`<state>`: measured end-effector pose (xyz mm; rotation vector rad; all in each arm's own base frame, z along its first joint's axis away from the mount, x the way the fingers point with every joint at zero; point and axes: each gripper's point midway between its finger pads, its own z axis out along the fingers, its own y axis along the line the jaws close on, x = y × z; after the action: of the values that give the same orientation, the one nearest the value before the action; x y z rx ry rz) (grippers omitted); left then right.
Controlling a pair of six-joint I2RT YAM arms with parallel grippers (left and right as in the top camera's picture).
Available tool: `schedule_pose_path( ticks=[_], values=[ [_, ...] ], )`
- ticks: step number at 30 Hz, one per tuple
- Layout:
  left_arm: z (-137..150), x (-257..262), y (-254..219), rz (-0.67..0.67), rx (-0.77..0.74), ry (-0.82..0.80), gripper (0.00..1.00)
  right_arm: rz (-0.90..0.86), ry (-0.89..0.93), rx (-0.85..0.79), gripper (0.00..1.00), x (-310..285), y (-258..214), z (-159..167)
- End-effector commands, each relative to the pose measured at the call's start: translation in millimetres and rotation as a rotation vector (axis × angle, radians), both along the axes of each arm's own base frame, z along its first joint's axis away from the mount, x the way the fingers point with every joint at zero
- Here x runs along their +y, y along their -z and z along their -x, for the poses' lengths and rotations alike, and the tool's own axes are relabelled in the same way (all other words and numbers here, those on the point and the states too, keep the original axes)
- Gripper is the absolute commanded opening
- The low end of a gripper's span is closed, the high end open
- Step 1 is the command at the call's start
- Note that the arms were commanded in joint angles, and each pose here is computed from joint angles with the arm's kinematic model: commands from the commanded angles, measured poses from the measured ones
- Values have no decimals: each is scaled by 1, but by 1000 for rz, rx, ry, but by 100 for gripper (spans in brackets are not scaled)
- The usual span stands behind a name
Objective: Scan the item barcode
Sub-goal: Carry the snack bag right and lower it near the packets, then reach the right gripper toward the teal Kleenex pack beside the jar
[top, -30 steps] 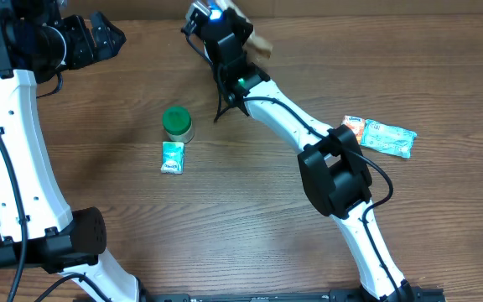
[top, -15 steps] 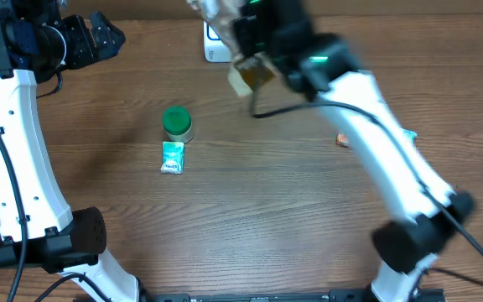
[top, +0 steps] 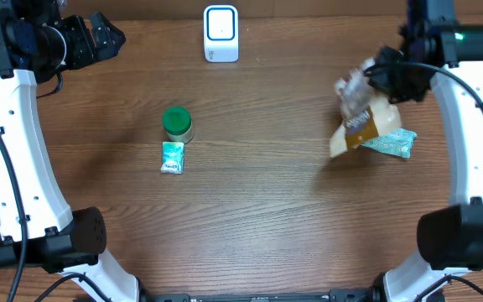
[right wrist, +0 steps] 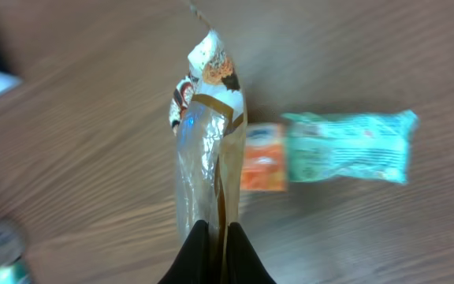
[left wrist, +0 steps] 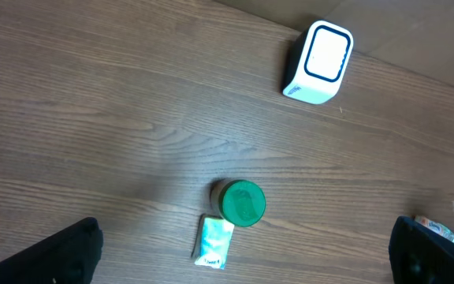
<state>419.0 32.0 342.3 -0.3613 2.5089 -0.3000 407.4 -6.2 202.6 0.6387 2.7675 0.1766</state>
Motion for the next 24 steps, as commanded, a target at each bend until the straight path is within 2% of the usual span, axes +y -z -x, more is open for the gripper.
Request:
schedule_pose_path(
  ticks=[1,4,7,10,12,15,16,19,24],
  values=[
    [0,-1,-1,-1,-5,-1,100,-29,91,83,4,-26,43,11],
    [0,0,-1,-1,-5,-2,100,-32,140,120,5,-48,66,21],
    [0,0,-1,-1,-5,-2,100,-34,162,150,46,-62,70,31],
    [0,0,-1,-1,-5,-2,100,-28,114,169,65,-66,68,38],
    [0,0,-1,-1,-4,-2,100,-48,45,164,69,-60,63,38],
    [0,-1,-1,-1,-5,-1,100,-181,-103,100,72,-22,42,28],
    [0,0,-1,-1,-5,-2,100,-259,-179,58,72,7,31,21],
    [0,0,-1,-1,-5,-2,100,-350,-308,5,71,60,22,12],
    [0,-1,-1,-1,-5,-1,100,-413,-459,-53,74,150,18,6]
  ],
)
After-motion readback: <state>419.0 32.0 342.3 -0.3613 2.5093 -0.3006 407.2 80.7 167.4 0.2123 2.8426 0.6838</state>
